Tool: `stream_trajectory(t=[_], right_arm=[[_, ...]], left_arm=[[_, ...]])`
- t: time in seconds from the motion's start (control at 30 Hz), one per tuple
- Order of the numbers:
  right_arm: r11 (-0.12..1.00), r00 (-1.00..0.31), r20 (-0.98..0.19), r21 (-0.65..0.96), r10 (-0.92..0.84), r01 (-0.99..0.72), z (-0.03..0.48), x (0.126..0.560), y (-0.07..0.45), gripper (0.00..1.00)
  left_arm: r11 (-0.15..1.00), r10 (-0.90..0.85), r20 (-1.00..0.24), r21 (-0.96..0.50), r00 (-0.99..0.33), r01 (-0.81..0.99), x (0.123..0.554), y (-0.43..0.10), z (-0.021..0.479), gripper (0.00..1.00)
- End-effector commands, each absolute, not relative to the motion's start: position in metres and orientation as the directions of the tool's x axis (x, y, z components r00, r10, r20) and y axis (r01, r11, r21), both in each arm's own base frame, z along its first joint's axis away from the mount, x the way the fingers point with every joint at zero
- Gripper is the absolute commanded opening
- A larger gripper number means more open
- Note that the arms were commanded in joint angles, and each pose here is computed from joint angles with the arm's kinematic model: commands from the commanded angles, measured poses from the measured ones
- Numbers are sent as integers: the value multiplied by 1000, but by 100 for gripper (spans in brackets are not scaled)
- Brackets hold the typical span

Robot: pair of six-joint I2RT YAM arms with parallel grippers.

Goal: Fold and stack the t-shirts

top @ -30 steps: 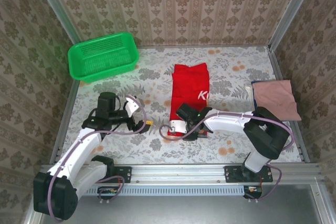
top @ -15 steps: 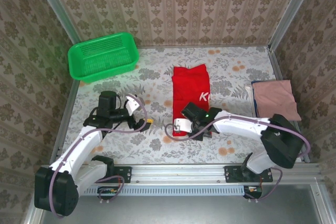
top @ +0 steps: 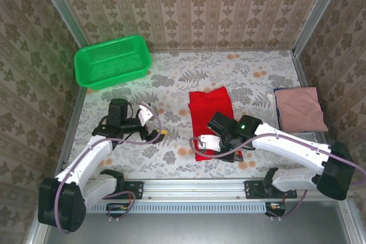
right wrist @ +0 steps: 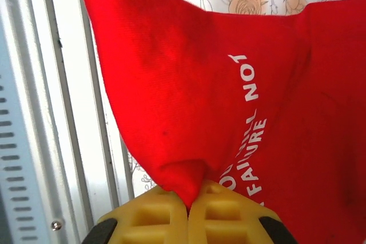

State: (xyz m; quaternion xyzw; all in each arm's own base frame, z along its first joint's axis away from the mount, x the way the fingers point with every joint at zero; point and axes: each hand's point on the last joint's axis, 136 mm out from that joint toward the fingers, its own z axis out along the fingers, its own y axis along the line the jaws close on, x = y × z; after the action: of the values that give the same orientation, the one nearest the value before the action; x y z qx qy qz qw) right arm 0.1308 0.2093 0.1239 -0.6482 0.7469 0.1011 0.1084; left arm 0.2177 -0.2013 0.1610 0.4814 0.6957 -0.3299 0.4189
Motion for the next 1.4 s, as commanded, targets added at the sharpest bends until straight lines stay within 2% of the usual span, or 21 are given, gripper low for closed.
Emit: stream_trajectory(t=[0.0, 0.33, 0.6, 0.63, 0.73, 0.87, 0.97, 1.1, 1.2, 1.37], right_arm=[[118, -123, -283, 34, -951, -992, 145, 135, 206, 0], [116, -90, -316, -64, -945, -991, 166, 230, 219, 0], [141, -94, -329, -123, -940, -982, 166, 301, 221, 0], [148, -97, -336, -131, -937, -980, 167, 310, 223, 0], [163, -105, -350, -141, -931, -977, 168, 328, 226, 0], [157, -103, -348, -130, -932, -979, 163, 332, 226, 0], [156, -106, -354, -116, -929, -981, 161, 325, 225, 0], [173, -124, -373, -101, -919, -980, 159, 314, 222, 0], [183, -138, -374, -88, -917, -979, 158, 303, 217, 0], [211, -170, -368, -74, -914, -975, 155, 285, 205, 0]], left_arm=[[269, 366, -922, -24, -125, 963, 220, -208, 172, 100], [271, 345, -931, -25, -122, 962, 240, -218, 176, 100], [448, 303, -930, -54, -209, 892, 286, -234, 174, 100], [466, 291, -927, -77, -235, 881, 291, -239, 174, 100], [619, 240, -892, -163, -383, 768, 320, -240, 170, 100], [701, 120, -834, -312, -538, 641, 342, -254, 173, 100], [736, 26, -746, -435, -665, 518, 357, -261, 170, 100], [744, -9, -662, -505, -749, 438, 373, -274, 155, 100], [729, 9, -612, -538, -791, 424, 385, -290, 143, 90], [701, 83, -523, -574, -848, 423, 395, -328, 121, 68]])
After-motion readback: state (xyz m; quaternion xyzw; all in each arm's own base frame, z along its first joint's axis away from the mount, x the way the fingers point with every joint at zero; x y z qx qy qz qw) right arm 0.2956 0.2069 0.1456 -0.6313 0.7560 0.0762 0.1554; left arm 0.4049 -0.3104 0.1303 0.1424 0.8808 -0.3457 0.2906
